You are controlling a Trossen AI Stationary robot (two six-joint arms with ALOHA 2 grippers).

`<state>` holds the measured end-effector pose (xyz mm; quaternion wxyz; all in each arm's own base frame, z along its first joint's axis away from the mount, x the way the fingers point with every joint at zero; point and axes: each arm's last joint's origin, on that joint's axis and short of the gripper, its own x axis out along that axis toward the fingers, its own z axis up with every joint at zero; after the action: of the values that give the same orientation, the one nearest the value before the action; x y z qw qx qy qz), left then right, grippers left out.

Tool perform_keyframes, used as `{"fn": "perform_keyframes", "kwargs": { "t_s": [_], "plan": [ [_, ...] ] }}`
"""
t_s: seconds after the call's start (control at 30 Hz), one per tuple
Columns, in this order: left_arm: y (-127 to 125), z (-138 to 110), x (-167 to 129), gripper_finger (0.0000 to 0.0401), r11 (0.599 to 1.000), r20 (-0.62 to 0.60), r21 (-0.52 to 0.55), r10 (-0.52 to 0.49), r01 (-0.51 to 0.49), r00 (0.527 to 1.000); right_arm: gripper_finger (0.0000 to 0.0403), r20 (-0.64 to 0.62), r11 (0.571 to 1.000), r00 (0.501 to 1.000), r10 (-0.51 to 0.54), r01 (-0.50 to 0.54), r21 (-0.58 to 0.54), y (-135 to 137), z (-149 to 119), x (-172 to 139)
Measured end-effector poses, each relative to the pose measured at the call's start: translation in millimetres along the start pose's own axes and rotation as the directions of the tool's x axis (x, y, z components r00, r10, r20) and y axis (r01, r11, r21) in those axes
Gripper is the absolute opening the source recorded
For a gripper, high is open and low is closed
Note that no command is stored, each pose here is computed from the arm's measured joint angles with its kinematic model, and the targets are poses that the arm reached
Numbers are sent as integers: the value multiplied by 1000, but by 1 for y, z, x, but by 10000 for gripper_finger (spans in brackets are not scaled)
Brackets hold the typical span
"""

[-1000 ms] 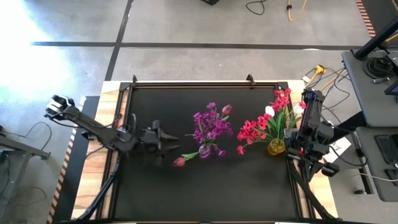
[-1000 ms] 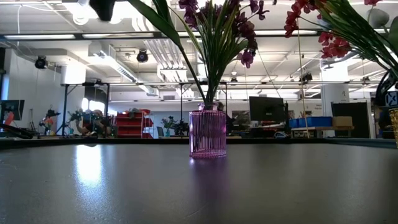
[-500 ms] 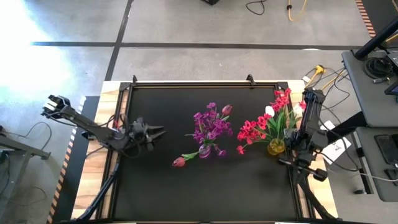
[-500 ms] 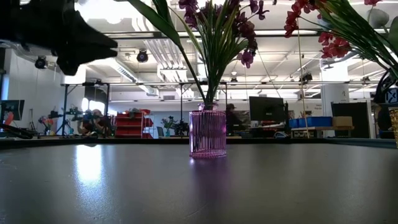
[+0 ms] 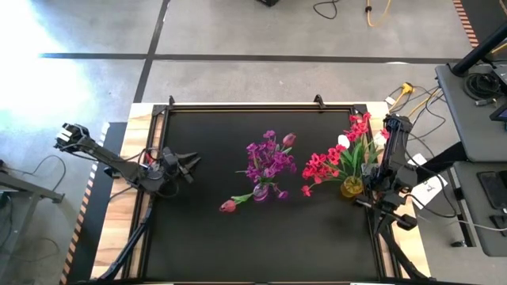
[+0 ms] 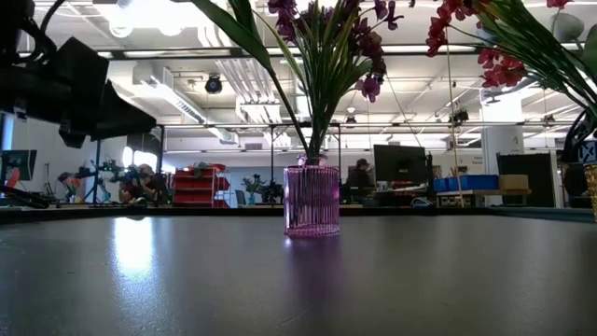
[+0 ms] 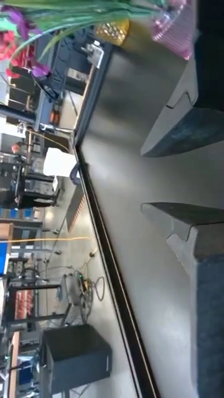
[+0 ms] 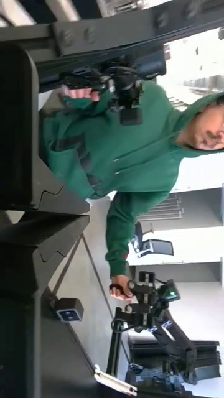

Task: Sort flowers into vase by color
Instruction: Return to Home Position

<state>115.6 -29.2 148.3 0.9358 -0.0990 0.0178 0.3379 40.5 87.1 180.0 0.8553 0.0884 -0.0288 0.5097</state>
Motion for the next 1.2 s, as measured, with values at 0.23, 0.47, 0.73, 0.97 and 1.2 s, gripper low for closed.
{"fn": "perform_keyframes", "kwargs": {
  "t_s": [0.23,0.47,0.73,0.97,1.2],
  "plan": [
    [6,5,-4,114,999,18,45,-5,4,1000,9,-99,1000,995,-11,9,-17,-1,-10,0],
    [21,9,-10,114,1000,28,-9,6,-6,1000,9,-127,993,992,-22,7,-114,-1,-12,1],
    [21,29,-14,114,921,106,-75,-374,382,921,9,-168,976,985,-27,-10,-219,-2,-16,3],
    [22,44,-9,114,801,212,-20,-581,598,786,9,-176,940,984,-30,-32,-338,-2,-17,4],
    [26,49,-6,114,707,232,58,-696,705,679,9,-175,944,984,-29,-31,-328,-2,-17,4]
  ]
}}
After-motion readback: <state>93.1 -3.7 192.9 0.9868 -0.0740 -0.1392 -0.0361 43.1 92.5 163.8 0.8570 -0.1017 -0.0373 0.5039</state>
